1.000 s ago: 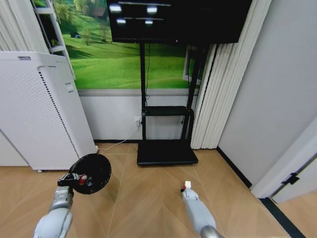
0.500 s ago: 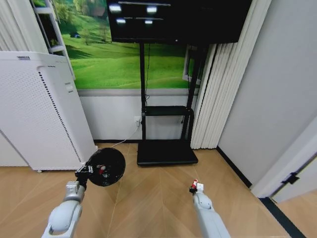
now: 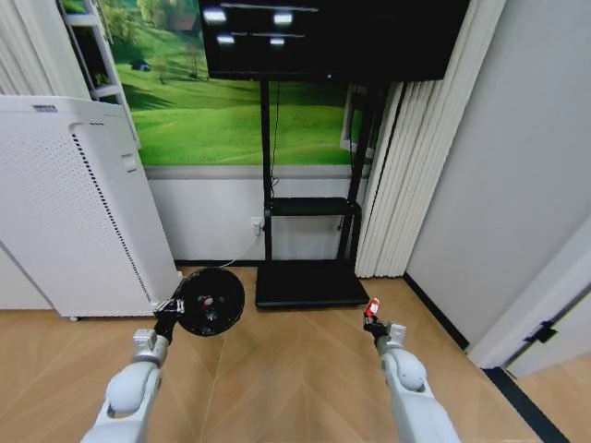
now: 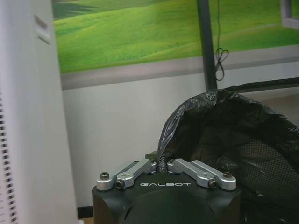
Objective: Pick up the trash bin and place the garbage on the floor into it.
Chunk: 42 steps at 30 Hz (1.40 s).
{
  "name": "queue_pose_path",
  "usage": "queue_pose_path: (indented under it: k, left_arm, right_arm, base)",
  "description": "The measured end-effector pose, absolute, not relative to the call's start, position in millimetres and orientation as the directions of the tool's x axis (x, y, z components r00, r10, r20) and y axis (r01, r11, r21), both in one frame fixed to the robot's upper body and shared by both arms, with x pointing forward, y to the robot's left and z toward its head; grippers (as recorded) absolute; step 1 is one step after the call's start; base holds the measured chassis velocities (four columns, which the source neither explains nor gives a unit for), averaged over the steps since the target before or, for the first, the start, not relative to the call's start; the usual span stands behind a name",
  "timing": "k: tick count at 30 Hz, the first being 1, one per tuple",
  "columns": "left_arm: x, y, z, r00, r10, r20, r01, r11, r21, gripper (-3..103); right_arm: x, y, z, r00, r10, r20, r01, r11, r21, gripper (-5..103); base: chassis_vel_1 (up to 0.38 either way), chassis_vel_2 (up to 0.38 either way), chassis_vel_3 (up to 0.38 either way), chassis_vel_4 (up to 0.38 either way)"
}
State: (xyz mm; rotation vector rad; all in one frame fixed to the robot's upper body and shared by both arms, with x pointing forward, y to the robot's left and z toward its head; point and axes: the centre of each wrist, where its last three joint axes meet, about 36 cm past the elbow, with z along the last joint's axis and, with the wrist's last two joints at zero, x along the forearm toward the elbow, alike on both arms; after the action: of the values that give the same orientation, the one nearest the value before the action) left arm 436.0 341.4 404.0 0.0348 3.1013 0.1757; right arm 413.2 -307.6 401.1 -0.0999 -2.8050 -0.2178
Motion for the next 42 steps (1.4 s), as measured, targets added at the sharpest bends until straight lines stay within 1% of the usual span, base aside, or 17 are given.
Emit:
queue_pose_path:
  k: [2,3,4,6,7,9,10,12,13,16,21,29,31,37,42]
  left_arm:
    - [457,322,401,-0.996,0.084,-0.031,0.081,0.993,0.09,4]
    - [457,322,401,-0.996,0.084,-0.031,0.081,0.993,0.09,4]
    - [463,314,401,-0.994,0.108,-0.031,0.105,0.991,0.081,4]
    - [477,290,401,-0.984,0.175,-0.029,0.173,0.983,0.068,4]
    - [477,290,401,-0.984,0.175,-0.029,0.173,0.983,0.068,4]
    - [486,266,402,-0.971,0.238,-0.025,0.236,0.97,0.056,4]
    - [486,266,402,-0.971,0.238,-0.025,0.236,0.97,0.056,4]
    - [489,245,402,-0.954,0.301,-0.015,0.3,0.953,0.046,4]
    - [489,245,402,-0.954,0.301,-0.015,0.3,0.953,0.046,4]
    - [486,232,400,-0.934,0.356,0.001,0.356,0.933,0.051,4]
    - [483,233,388,-0.932,0.361,0.02,0.361,0.931,0.054,4]
    - [492,233,380,-0.939,0.344,0.02,0.344,0.937,0.057,4]
    - [498,230,381,-0.939,0.344,0.013,0.345,0.937,0.059,4]
    - [507,217,386,-0.931,0.365,-0.003,0.364,0.93,0.057,4]
    - [510,204,390,-0.925,0.38,-0.008,0.379,0.924,0.052,4]
  right_arm:
    - [394,-306,412,-0.951,-0.05,0.306,0.004,0.985,0.174,25]
    - [394,-306,412,-0.951,-0.05,0.306,0.004,0.985,0.174,25]
    - [390,-305,414,-0.951,-0.078,0.3,-0.024,0.983,0.181,25]
    - [383,-301,418,-0.945,-0.169,0.28,-0.114,0.973,0.203,25]
    - [383,-301,418,-0.945,-0.169,0.28,-0.114,0.973,0.203,25]
    - [384,-300,418,-0.938,-0.233,0.256,-0.18,0.96,0.212,24]
    - [384,-300,418,-0.938,-0.233,0.256,-0.18,0.96,0.212,24]
    - [391,-301,418,-0.93,-0.284,0.233,-0.236,0.948,0.212,24]
    - [391,-301,418,-0.93,-0.284,0.233,-0.236,0.948,0.212,24]
    - [399,-302,425,-0.919,-0.343,0.195,-0.297,0.927,0.231,24]
    - [398,-298,444,-0.907,-0.387,0.165,-0.339,0.905,0.259,24]
    - [385,-292,473,-0.905,-0.41,0.114,-0.376,0.895,0.238,24]
    - [371,-288,486,-0.898,-0.428,0.104,-0.399,0.89,0.22,24]
    - [355,-280,496,-0.873,-0.465,0.148,-0.435,0.879,0.195,24]
    - [354,-269,494,-0.854,-0.493,0.168,-0.464,0.866,0.186,24]
  base:
    - [0.0,0.0,0.0,0.0]
    - [0.0,0.0,0.0,0.0]
    - [0.0,0.0,0.0,0.0]
    - [0.0,0.0,0.0,0.0]
    - [0.0,0.0,0.0,0.0]
    - [0.0,0.0,0.0,0.0]
    - [0.0,0.0,0.0,0.0]
    - [0.0,0.0,0.0,0.0]
    - [0.0,0.0,0.0,0.0]
    - [0.0,0.0,0.0,0.0]
    - [0.0,0.0,0.0,0.0]
    - [0.0,0.0,0.0,0.0]
    - [0.0,0.0,0.0,0.0]
    - [0.0,0.0,0.0,0.0]
    - [0.0,0.0,0.0,0.0]
